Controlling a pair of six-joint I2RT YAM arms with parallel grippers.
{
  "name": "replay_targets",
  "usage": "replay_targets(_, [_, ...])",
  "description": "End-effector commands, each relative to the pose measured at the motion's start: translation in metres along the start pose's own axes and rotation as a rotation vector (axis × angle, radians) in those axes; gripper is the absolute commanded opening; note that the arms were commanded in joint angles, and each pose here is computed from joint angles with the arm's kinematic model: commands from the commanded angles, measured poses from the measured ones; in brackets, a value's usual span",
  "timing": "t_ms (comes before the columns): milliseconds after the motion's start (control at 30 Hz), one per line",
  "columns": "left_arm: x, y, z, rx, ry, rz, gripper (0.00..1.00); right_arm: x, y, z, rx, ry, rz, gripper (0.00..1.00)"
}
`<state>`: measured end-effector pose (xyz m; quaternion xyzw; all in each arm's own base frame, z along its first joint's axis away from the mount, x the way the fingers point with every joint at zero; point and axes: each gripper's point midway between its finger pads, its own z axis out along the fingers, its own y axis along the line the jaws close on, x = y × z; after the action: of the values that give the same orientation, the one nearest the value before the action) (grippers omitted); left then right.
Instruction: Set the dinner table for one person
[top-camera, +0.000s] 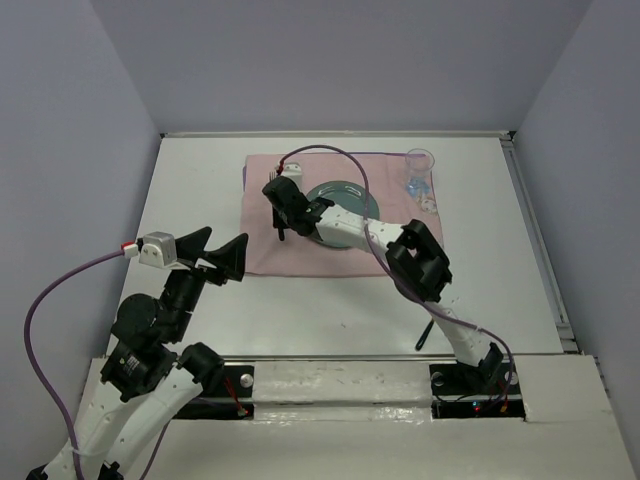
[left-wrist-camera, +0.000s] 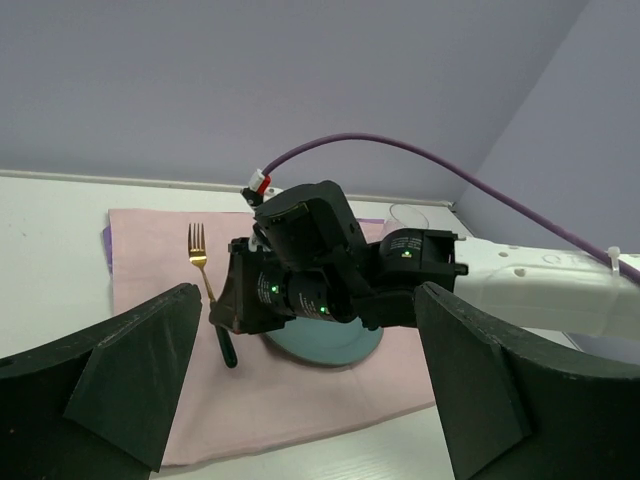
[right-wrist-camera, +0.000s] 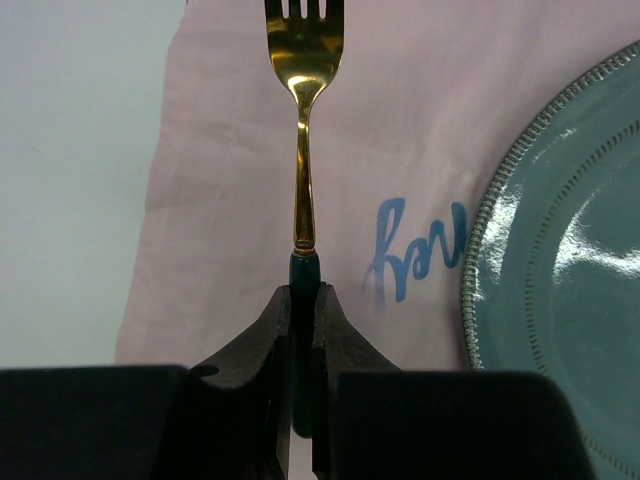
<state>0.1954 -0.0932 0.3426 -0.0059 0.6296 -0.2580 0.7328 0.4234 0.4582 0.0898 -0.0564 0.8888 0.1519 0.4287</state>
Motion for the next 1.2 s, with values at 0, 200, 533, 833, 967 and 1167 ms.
replay_targets(0, [-0.021, -0.006, 0.001, 0.011, -0.053, -0.015, 0.99, -0.011, 0.009, 0.007, -0.042, -0.008, 0.065, 0.0])
replay_targets(200, [-0.02, -0.008, 0.002, 0.02, -0.047, -0.013, 0.99, 0.004, -0.001, 0.018, -0.01, 0.026, 0.113, 0.0])
replay_targets(533, [-0.017, -0.009, 0.005, 0.024, -0.039, -0.011, 0.99, 0.031, -0.013, 0.028, 0.046, 0.068, 0.179, 0.1])
replay_targets(833, [-0.015, -0.01, 0.007, 0.028, -0.031, -0.01, 0.99, 0.026, -0.011, 0.025, 0.039, 0.061, 0.188, 0.32])
replay_targets(967, [-0.014, -0.01, 0.007, 0.031, -0.03, -0.011, 0.99, 0.005, -0.001, 0.01, -0.005, 0.039, 0.178, 0.33])
replay_targets(1167, [-0.016, -0.011, 0.006, 0.036, -0.035, -0.011, 0.99, -0.042, 0.013, -0.037, -0.077, -0.042, 0.147, 0.41])
